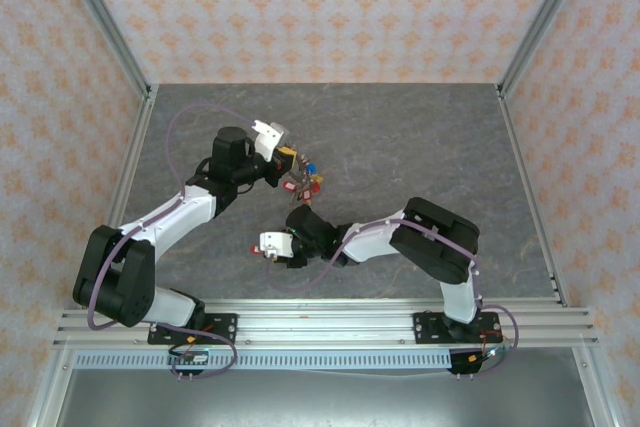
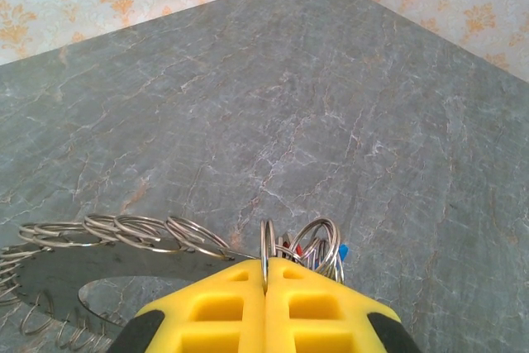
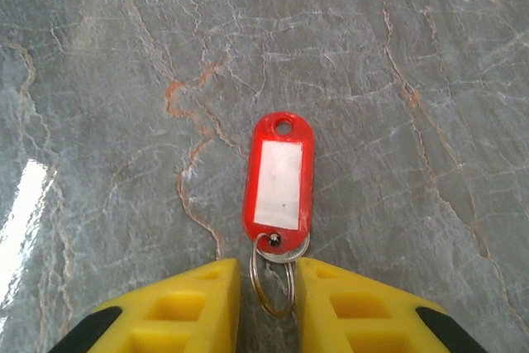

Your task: Put the keys on the keyring

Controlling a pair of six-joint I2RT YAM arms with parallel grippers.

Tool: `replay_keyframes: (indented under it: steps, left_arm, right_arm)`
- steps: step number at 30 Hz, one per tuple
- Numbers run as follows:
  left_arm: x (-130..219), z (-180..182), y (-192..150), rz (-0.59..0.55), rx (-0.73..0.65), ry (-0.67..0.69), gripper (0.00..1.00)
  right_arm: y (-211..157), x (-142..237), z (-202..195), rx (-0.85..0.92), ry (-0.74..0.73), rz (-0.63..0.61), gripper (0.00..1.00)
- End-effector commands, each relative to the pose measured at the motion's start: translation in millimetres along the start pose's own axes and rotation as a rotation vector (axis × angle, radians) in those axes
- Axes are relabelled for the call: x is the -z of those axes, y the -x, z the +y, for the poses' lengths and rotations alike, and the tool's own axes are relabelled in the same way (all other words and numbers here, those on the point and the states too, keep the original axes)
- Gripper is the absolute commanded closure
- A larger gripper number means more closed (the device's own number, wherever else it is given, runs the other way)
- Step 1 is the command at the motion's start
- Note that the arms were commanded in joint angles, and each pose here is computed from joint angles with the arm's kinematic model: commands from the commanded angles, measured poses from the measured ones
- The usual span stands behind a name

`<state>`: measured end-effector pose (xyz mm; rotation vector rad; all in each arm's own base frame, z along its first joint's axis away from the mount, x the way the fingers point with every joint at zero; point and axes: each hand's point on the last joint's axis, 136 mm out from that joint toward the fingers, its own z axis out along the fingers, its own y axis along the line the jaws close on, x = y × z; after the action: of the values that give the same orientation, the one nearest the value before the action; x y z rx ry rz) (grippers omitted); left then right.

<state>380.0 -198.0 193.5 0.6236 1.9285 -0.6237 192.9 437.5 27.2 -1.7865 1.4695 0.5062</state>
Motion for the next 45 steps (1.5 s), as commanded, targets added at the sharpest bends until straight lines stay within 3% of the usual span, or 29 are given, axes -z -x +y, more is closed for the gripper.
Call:
replay_keyframes:
  steps: [1,8,34,37,41,45]
  left_arm:
    - [13.0,-8.7,35.4,-0.094,-0.061,-0.024,1.00]
    - [14.4,-10.2,38.9,-0.099,-0.067,-0.028,1.00]
    - [16.0,-13.9,39.3,-0.092,-0.065,-0.045,1.00]
    - [16.3,-14.3,39.5,-0.092,-0.065,-0.045,1.00]
    - [16.4,-14.6,40.4,-0.093,-0.064,-0.047,1.00]
    - [15.8,-14.9,40.5,-0.090,-0.063,-0.050,1.00]
  right_arm:
    - [-2.4,-6.6,1.2,0.011,0.023,0.006,0.77]
    - [-7.9,-6.6,-1.0,0.028,0.011,0.029,0.84]
    - [-10.6,4.0,-14.8,0.060,-0.057,0.063,0.82]
    - [-11.3,5.4,-14.0,0.060,-0.050,0.072,0.91]
    - [-12.3,7.8,-14.9,0.056,-0.053,0.086,0.89]
    - [-10.4,11.7,-20.2,0.035,-0.080,0.092,0.95]
